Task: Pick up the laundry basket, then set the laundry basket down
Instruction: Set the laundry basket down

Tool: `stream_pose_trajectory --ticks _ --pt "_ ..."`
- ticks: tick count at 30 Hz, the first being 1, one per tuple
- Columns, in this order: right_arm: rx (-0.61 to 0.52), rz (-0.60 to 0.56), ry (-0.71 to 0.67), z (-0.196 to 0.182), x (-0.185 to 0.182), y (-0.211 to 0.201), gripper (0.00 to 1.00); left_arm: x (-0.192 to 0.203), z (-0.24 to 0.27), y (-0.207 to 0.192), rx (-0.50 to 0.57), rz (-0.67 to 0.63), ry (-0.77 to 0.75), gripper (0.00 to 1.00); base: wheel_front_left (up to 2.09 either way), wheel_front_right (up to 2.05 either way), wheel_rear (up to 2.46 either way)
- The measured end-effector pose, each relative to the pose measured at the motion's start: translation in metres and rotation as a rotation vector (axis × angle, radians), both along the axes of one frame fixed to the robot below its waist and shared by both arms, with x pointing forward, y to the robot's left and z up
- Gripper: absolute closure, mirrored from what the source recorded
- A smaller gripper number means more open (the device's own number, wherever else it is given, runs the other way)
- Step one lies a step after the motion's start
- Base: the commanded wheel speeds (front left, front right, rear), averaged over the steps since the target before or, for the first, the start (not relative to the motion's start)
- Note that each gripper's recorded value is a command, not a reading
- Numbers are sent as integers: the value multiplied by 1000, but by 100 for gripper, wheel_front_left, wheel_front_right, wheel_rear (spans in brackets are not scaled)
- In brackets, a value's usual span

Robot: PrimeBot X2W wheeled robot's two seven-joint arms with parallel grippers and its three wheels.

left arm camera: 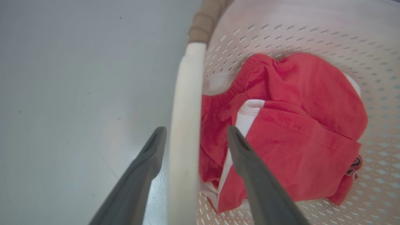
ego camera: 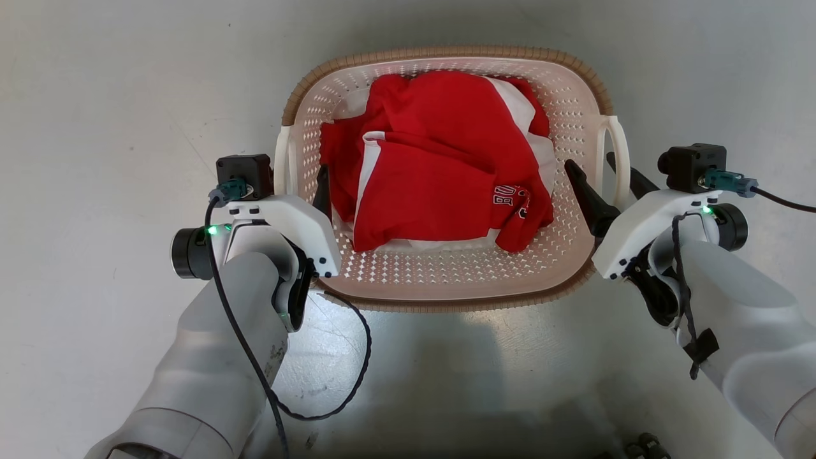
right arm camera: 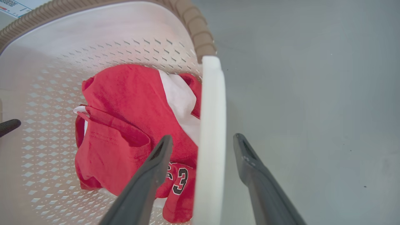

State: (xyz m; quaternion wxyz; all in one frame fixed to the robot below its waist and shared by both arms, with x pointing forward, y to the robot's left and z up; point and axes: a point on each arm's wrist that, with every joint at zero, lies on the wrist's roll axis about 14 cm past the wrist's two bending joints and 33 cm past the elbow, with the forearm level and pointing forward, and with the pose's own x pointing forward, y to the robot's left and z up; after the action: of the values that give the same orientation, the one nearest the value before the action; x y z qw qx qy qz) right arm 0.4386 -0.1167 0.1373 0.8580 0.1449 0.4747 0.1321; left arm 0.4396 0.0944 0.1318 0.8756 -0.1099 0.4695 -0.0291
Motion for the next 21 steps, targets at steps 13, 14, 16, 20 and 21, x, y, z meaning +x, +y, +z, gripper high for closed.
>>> stream_pose_trajectory --ticks 13,14,16,20,21 --pt "-3 -7 -25 12 6 -1 0 6 10 -1 -1 4 -21 0 0 0 0" --pt "-3 -9 -31 14 8 -2 0 8 12 -1 -2 5 -27 0 0 0 0" --pt "-5 -19 -42 21 8 -4 0 14 21 0 -6 22 -48 0 0 0 0" --pt "-5 -31 -54 34 5 -5 0 17 34 1 -1 24 -79 0 0 0 0" --pt "-2 -37 -64 39 7 -5 0 17 38 2 1 23 -88 0 0 0 0"
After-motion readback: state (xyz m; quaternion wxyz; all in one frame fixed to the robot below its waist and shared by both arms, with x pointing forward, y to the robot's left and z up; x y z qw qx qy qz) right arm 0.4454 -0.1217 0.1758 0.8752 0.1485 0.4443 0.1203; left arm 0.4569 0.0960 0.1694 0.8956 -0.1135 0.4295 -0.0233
